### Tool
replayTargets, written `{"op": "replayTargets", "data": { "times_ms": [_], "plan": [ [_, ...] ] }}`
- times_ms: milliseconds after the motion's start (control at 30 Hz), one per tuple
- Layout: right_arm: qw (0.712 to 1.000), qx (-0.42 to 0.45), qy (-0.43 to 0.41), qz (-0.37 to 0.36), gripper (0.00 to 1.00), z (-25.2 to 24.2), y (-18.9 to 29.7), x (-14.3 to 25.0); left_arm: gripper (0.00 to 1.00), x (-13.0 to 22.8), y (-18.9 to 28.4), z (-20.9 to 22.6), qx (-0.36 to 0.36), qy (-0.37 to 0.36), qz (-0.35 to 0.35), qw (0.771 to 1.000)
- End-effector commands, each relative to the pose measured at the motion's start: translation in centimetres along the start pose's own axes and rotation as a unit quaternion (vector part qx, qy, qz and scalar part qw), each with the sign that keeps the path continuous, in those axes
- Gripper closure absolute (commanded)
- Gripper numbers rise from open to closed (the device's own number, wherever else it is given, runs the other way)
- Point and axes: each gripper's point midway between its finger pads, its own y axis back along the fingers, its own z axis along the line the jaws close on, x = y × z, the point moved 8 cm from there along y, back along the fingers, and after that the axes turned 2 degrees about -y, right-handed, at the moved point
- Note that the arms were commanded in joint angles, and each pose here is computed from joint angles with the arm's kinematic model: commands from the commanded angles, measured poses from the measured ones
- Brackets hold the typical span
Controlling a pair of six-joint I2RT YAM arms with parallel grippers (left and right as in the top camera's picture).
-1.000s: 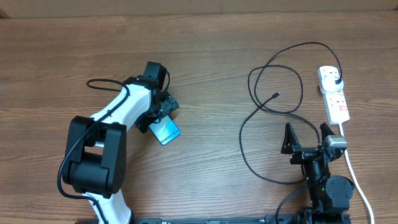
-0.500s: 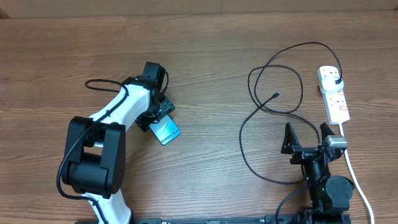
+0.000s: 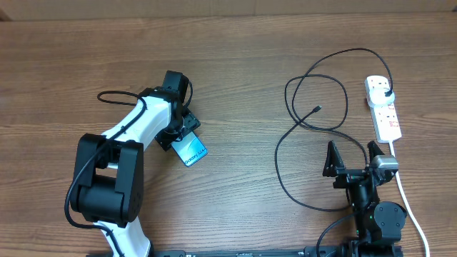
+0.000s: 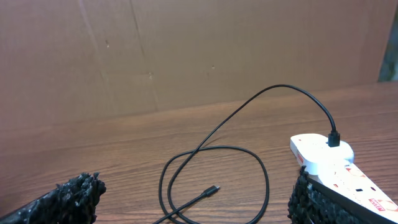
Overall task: Plug charger to phone and switch on socket
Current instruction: 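Lift the phone upright with the left gripper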
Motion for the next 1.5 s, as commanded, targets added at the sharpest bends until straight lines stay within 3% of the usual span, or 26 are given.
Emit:
{"op": "replayTargets", "data": {
  "times_ms": [0, 600, 800, 933, 1133, 1333, 1467],
  "plan": [
    [1.000, -0.001, 0.003, -0.002, 0.00, 0.0, 0.0, 0.2, 0.31, 3.0, -4.1, 1.3, -0.014, -0.017, 0.110, 0.994],
    [1.000, -0.001, 0.002, -0.002, 0.00, 0.0, 0.0, 0.2, 0.35, 3.6, -0.9, 0.7, -0.011, -0.080, 0.186, 0.979],
    [1.000, -0.001, 0.002, -0.002, 0.00, 0.0, 0.0, 0.2, 0.35, 3.5, -0.9, 0.7, -0.011, -0.082, 0.185, 0.979],
    [1.000, -0.001, 0.002, -0.002, 0.00, 0.0, 0.0, 0.2, 0.34, 2.0, -1.0, 0.8, -0.028, -0.085, 0.140, 0.986],
    [1.000, -0.001, 0.003, -0.002, 0.00, 0.0, 0.0, 0.2, 0.29, -0.2, -1.3, 1.0, -0.067, -0.095, 0.047, 0.992],
    [1.000, -0.001, 0.002, -0.002, 0.00, 0.0, 0.0, 0.2, 0.25, -0.9, -1.4, 0.4, -0.055, -0.095, 0.021, 0.994],
    [1.000, -0.001, 0.003, -0.002, 0.00, 0.0, 0.0, 0.2, 0.11, -0.3, -1.5, 0.4, -0.046, -0.096, 0.040, 0.994]
  ]
}}
